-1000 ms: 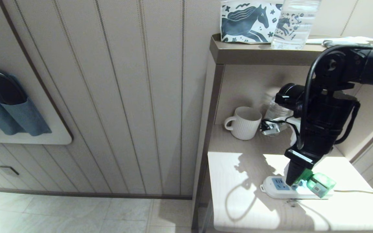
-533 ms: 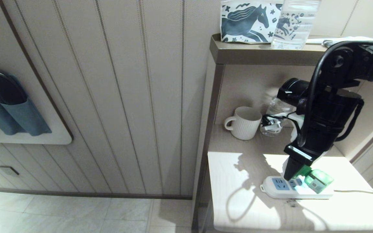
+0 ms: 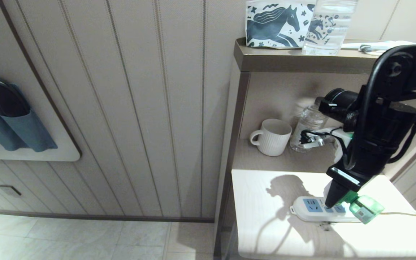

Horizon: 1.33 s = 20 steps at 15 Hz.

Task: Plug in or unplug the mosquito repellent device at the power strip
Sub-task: Insert the plug into the socket

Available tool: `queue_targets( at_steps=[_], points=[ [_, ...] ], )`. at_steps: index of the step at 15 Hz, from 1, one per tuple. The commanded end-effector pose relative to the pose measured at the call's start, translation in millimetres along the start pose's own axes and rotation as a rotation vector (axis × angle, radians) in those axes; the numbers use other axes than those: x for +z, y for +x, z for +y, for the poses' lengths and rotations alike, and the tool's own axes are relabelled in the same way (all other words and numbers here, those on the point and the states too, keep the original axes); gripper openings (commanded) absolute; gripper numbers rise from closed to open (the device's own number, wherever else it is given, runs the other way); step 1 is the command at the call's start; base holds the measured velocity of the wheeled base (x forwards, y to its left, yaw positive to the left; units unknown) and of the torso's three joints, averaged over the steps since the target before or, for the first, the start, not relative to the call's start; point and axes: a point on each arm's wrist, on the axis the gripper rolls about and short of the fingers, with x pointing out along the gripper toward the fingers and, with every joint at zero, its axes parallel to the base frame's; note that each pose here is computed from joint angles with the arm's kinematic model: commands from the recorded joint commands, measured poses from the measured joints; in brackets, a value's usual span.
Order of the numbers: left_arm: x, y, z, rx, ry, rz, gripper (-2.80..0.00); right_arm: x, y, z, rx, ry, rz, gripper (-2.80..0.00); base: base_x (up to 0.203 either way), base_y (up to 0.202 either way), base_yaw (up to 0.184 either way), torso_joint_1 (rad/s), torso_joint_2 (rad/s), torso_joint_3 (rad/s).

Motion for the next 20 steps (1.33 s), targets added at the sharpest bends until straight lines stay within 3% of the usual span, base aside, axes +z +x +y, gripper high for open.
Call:
queue_targets(
  at_steps=[1,6,8,10,15,20],
  points=[
    [0.1,0.0,0.0,-0.001,0.002,-0.001,-2.8,-8.9,-14.4,6.5,-0.014,-0.005,-0.045,-2.8,0.0,0.0,0.0,0.0,0.0,0.0],
    [0.1,0.0,0.0,0.001,0.0,-0.001,-2.8,-21.4,-31.2,9.0,-0.033,0.044,-0.045,-2.8,0.0,0.0,0.0,0.0,0.0,0.0],
    [0.1,0.0,0.0,-0.001,0.0,-0.001,-2.8,-23.4,-28.4,7.2,-0.019,0.095,0.002,-2.8,0.0,0.0,0.0,0.0,0.0,0.0],
    [0.1,0.0,0.0,-0.001,0.0,-0.001,-2.8,-14.7,-16.3,5.3,-0.006,0.14,0.046,-2.8,0.0,0.0,0.0,0.0,0.0,0.0],
    [0.1,0.0,0.0,0.0,0.0,-0.001,-2.8,3.0,-8.4,0.8,0.048,0.2,0.022,-2.8,0.0,0.0,0.0,0.0,0.0,0.0],
    [0.1,0.0,0.0,-0.001,0.002,-0.001,-2.8,15.8,0.3,-5.1,0.038,0.226,-0.008,-2.8,0.0,0.0,0.0,0.0,0.0,0.0]
  ],
)
